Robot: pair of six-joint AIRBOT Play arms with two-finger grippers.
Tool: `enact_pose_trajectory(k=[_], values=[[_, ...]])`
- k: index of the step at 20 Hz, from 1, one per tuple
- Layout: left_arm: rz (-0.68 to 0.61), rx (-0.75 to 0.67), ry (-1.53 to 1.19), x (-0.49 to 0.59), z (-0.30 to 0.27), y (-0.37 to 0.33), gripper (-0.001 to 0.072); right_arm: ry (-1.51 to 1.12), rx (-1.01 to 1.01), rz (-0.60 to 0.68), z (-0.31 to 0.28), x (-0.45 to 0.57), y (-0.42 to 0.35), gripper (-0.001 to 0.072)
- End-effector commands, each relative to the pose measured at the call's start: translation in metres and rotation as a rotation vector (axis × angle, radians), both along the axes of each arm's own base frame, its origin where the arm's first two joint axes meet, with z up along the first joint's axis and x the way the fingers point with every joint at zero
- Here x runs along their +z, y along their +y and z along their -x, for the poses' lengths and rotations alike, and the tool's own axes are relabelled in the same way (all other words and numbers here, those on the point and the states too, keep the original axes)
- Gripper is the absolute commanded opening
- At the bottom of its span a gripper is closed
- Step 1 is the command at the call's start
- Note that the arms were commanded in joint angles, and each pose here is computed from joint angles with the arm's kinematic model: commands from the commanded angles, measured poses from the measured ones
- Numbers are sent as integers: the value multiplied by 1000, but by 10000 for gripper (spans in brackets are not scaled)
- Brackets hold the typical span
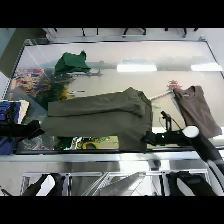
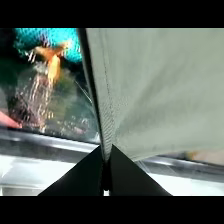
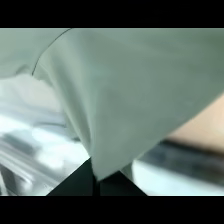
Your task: Fold the shirts.
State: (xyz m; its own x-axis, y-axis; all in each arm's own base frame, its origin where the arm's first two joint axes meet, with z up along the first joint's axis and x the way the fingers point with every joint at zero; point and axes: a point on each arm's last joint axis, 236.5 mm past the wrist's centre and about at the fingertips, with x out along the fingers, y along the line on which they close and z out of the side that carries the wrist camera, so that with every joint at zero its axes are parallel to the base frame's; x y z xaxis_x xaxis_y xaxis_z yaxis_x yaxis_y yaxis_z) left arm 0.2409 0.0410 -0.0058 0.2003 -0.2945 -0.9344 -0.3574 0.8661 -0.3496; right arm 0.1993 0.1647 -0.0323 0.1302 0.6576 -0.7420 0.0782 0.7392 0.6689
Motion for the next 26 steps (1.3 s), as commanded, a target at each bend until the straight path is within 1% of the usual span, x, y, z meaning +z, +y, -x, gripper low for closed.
enact_pose_trajectory(k=[1,4,6,8,11,13,16,17,19,22,26], values=[[-12,18,-2,-2,27,-13,14,-76,-42,228,40,37,-50,21],[-29,26,-32,1,36,-17,13,-235,-82,293,46,97,-67,21],[-31,33,-39,7,28,-14,14,-241,-64,324,45,119,-72,21],[-25,14,-25,7,14,-10,13,-226,-46,300,27,122,-65,21],[-16,-52,-3,0,-12,-10,14,-255,-24,196,-32,110,-40,21],[-1,-60,29,-10,-29,-5,14,-244,-46,184,-76,83,-37,21],[19,-65,72,-28,-58,8,14,-142,-16,163,-114,38,-29,22],[27,-65,83,-34,-68,12,14,-128,5,140,-125,30,-22,22],[37,-86,103,-45,-87,14,14,-112,10,136,-152,16,-16,22],[48,-161,132,-63,-108,7,14,-78,19,138,-176,-1,-11,22],[45,-226,132,-73,-140,-1,14,-19,30,142,-177,-24,-11,22]])
